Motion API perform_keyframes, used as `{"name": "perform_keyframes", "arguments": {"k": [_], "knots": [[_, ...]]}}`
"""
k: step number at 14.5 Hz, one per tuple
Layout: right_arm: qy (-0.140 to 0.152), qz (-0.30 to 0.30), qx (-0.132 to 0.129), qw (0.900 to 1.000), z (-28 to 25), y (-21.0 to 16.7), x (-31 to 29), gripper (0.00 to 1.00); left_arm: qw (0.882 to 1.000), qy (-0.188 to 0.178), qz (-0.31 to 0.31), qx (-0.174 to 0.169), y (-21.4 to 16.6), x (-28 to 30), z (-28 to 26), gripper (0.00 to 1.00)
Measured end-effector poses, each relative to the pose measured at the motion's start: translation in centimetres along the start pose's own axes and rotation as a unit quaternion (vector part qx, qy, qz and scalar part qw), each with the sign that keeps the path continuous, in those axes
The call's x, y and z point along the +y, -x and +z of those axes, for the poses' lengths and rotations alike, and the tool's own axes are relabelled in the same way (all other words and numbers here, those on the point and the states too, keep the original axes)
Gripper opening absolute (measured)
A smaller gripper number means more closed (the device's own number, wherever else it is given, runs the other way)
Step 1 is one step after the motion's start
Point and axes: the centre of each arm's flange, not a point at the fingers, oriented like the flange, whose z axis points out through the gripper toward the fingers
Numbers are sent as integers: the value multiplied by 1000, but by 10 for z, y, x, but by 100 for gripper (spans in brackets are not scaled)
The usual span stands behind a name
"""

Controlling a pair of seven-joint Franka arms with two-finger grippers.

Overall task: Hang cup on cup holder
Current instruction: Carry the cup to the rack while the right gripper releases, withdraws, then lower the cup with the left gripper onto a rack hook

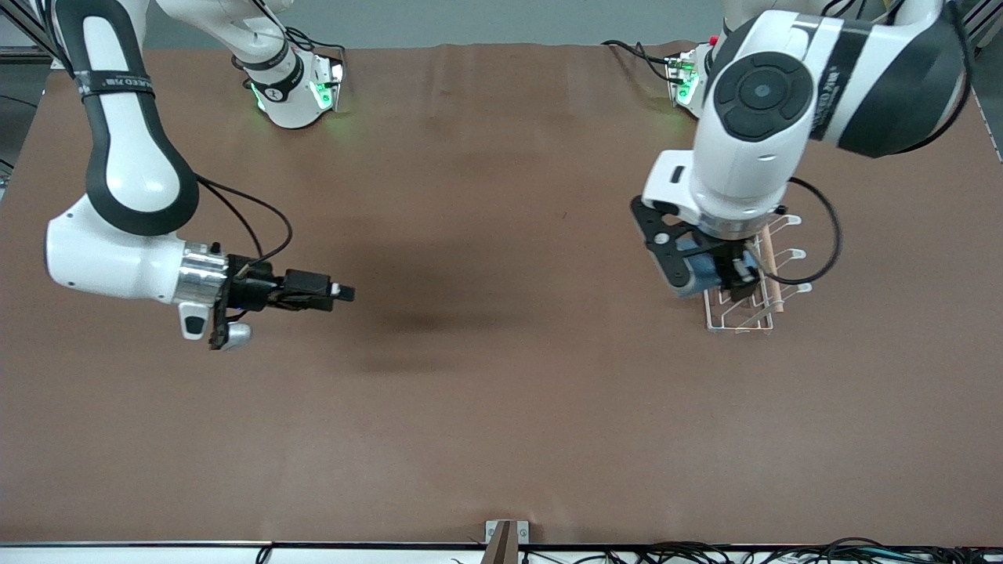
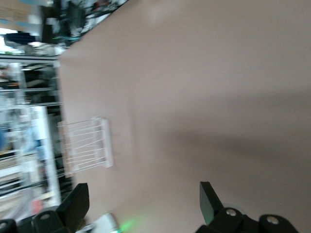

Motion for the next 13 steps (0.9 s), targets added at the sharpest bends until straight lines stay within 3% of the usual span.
{"name": "perform_keyframes", "arguments": {"k": [4, 7, 10, 13], "knots": [[119, -22, 31, 992, -58, -14, 57, 100, 993, -14, 24, -116, 19, 10, 1, 80], [212, -44, 34, 976, -100, -17, 85, 100, 981, -3, 58, -183, 28, 15, 9, 80], [274, -67, 34, 959, -112, -14, 73, 100, 968, 6, 86, -234, 35, 12, 30, 80], [313, -80, 28, 946, -101, -11, 49, 100, 952, 24, 106, -286, 33, 17, 71, 79]]}}
